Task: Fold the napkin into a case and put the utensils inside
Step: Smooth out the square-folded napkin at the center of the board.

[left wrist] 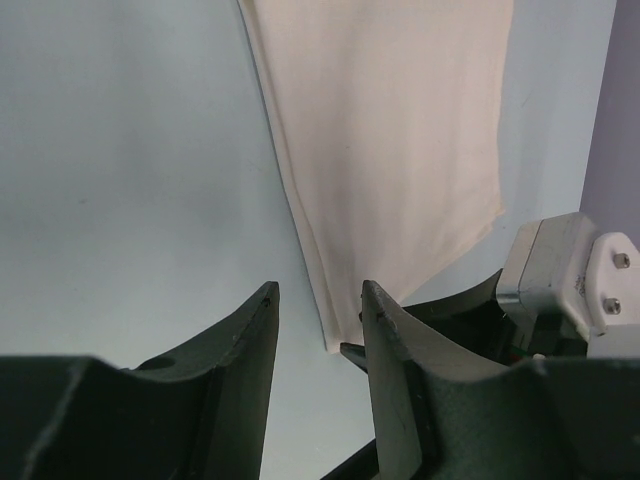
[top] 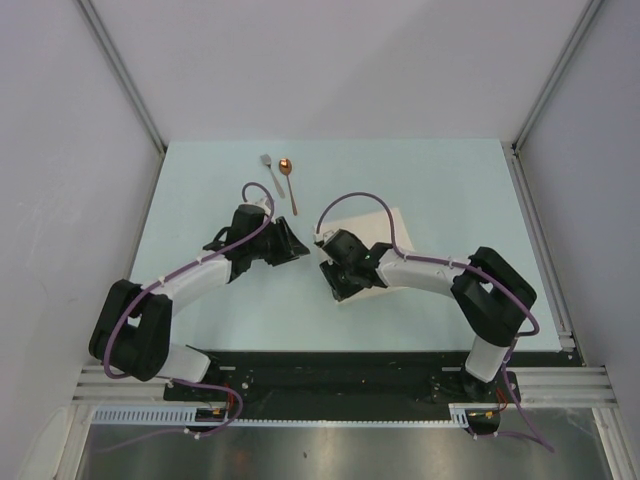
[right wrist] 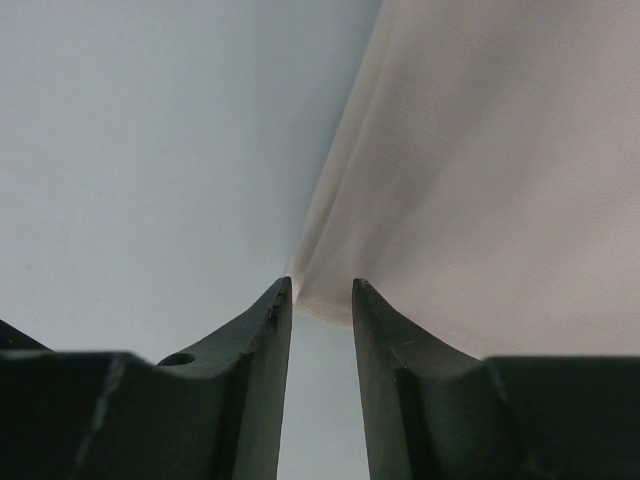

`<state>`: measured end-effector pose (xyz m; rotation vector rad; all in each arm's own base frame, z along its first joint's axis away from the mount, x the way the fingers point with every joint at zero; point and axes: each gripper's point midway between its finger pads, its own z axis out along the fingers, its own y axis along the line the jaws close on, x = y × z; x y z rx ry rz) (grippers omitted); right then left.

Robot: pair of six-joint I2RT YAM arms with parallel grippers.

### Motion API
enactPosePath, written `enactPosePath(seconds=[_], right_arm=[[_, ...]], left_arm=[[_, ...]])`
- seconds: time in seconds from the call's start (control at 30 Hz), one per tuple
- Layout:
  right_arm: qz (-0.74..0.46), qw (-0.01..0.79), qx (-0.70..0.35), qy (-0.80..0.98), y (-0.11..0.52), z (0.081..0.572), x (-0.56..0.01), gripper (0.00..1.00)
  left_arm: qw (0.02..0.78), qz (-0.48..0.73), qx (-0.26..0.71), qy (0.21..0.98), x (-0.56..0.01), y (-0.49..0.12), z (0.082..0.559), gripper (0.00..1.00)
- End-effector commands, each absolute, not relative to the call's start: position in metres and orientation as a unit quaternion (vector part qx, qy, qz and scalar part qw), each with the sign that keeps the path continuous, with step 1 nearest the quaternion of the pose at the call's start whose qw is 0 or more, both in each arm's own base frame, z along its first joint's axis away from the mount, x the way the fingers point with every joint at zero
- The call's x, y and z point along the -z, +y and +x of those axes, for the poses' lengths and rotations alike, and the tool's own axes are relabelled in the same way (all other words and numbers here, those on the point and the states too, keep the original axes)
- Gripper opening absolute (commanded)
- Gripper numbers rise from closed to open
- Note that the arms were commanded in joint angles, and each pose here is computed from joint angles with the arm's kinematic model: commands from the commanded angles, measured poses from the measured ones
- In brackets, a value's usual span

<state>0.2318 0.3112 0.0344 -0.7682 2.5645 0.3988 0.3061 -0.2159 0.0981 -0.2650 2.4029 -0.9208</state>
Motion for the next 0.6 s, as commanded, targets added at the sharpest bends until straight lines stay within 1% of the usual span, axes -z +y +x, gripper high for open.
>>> enactPosePath(seconds=[0.0, 0.13, 0.23, 0.27, 0.4, 0.47, 0.57], right_arm=[[-0.288, 0.219, -0.146, 0.921, 0.32, 0.229, -0.034, 0.37], [-0.289, 0.213, -0.137, 0.923, 0.317, 0.226, -0.025, 0.38], [-0.286, 0.217, -0.138, 0.923, 0.318, 0.226, -0.028, 0.28], [-0.287, 0.22, -0.136, 0.923, 0.319, 0.226, -0.029, 0.22], [-0.284, 0.235, -0.137, 0.92, 0.321, 0.231, -0.044, 0.14], [-0.282, 0.238, -0.139, 0.919, 0.322, 0.232, -0.049, 0.05], [-0.282, 0.235, -0.145, 0.919, 0.324, 0.23, -0.054, 0.03]], left_arm=[[0.285, -0.098, 0.359, 0.883, -0.11, -0.217, 0.308, 0.44], [0.285, -0.1, 0.358, 0.884, -0.11, -0.215, 0.307, 0.44], [0.283, -0.1, 0.359, 0.884, -0.108, -0.215, 0.306, 0.44], [0.283, -0.102, 0.358, 0.884, -0.107, -0.215, 0.307, 0.44], [0.282, -0.101, 0.36, 0.884, -0.107, -0.215, 0.306, 0.44], [0.282, -0.101, 0.36, 0.884, -0.107, -0.215, 0.306, 0.44], [0.281, -0.101, 0.359, 0.884, -0.106, -0.215, 0.306, 0.44]])
